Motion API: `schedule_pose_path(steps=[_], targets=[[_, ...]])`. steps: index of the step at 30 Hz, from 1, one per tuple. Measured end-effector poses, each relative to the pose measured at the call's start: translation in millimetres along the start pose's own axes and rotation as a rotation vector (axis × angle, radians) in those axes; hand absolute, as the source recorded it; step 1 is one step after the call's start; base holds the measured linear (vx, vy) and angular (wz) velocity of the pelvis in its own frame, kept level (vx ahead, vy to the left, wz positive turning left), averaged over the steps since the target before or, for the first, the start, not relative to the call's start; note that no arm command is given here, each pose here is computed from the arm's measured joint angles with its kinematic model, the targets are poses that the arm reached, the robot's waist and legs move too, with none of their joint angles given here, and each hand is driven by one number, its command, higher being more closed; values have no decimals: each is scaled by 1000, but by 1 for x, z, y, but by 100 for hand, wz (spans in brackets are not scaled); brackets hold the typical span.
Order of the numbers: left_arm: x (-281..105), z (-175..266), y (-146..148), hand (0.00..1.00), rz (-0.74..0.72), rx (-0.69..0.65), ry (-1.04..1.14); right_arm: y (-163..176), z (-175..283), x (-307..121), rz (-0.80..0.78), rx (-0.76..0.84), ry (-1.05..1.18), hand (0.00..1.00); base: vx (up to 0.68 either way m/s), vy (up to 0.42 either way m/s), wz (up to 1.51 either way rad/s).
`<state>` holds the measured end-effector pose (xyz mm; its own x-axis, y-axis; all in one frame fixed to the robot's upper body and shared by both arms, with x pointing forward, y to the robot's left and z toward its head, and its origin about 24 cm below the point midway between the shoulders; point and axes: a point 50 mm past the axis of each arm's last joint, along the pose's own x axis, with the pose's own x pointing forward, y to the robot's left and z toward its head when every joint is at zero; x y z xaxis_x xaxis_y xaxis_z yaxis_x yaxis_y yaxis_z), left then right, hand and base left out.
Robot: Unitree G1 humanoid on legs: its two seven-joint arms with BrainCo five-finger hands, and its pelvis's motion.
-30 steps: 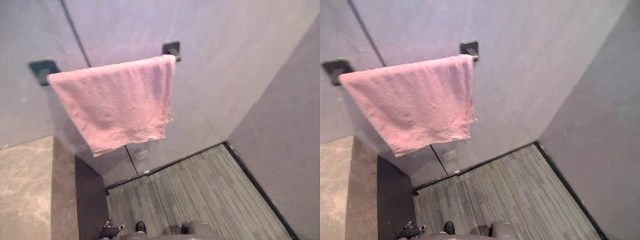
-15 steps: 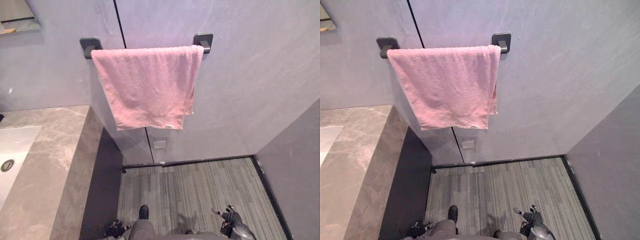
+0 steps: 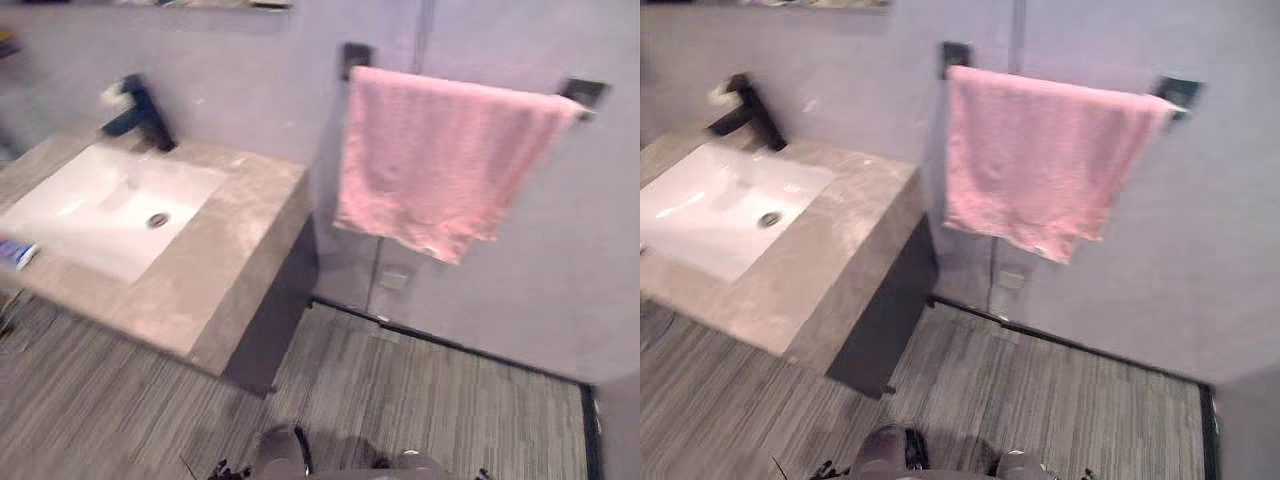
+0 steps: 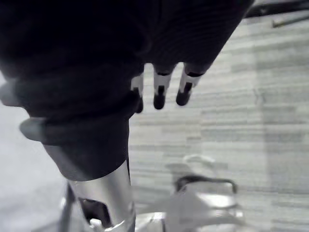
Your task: Organize washtable
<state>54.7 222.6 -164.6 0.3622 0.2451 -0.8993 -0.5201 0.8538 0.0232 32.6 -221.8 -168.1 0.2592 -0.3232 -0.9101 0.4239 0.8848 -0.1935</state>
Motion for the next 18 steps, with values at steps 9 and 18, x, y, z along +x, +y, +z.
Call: schedule_pose_path(steps=[9, 18], targets=[[-1, 2, 1, 0, -14, 69, -14, 3, -10, -2, -18, 113, 27, 0, -109, 205, 144], [0, 8, 7, 0, 10, 100, -36, 6, -10, -3, -11, 126, 34, 0, -140, 74, 16]])
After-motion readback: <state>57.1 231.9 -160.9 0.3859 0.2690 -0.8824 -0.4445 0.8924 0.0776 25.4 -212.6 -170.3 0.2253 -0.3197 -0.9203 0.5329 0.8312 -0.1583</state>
